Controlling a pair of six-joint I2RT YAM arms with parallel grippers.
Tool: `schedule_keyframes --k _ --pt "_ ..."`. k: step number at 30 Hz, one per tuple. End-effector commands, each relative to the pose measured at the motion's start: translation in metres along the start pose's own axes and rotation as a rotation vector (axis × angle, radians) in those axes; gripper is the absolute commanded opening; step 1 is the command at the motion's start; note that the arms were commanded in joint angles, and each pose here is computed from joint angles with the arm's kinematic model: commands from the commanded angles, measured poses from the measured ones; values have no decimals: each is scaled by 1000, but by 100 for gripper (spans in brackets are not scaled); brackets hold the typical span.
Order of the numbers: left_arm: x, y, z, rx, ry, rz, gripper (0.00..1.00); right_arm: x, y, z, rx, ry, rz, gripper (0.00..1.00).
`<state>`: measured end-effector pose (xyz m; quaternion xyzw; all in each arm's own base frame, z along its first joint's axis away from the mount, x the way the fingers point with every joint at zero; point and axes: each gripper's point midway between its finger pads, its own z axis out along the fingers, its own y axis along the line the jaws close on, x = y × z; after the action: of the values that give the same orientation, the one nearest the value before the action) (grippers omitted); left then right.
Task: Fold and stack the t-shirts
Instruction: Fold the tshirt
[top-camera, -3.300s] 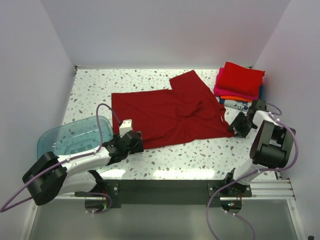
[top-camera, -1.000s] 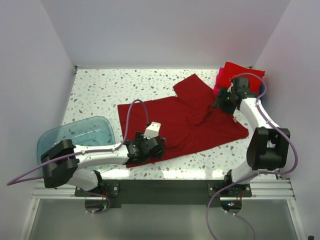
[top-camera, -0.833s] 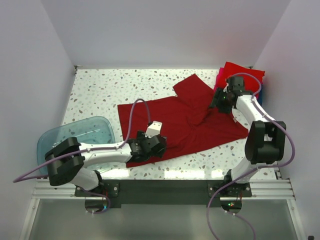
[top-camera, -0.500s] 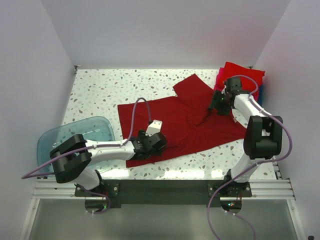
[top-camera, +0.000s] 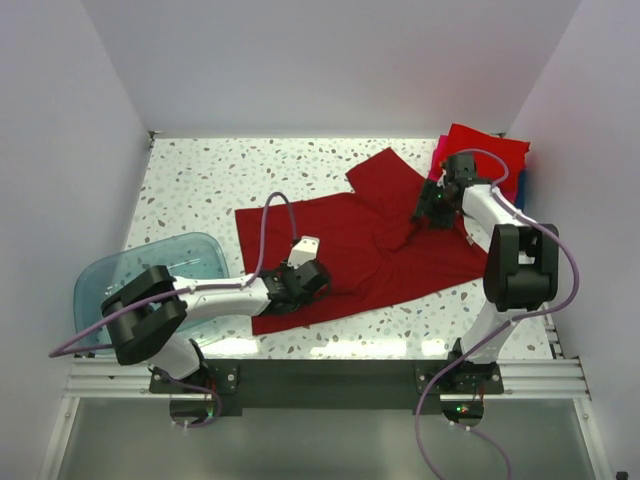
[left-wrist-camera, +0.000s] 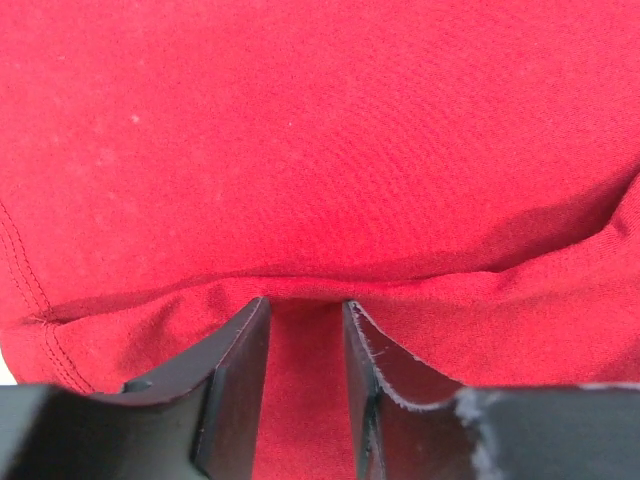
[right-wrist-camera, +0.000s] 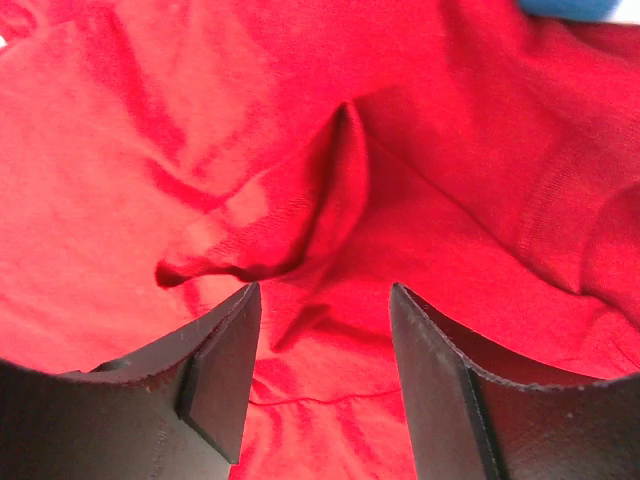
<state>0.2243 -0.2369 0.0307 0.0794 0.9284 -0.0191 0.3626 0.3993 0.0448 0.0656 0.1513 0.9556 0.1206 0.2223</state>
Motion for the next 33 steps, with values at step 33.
schedule_keyframes --k 33 --pt "1 111 -4 -348 27 -274 54 6 16 15 -50 20 -17 51"
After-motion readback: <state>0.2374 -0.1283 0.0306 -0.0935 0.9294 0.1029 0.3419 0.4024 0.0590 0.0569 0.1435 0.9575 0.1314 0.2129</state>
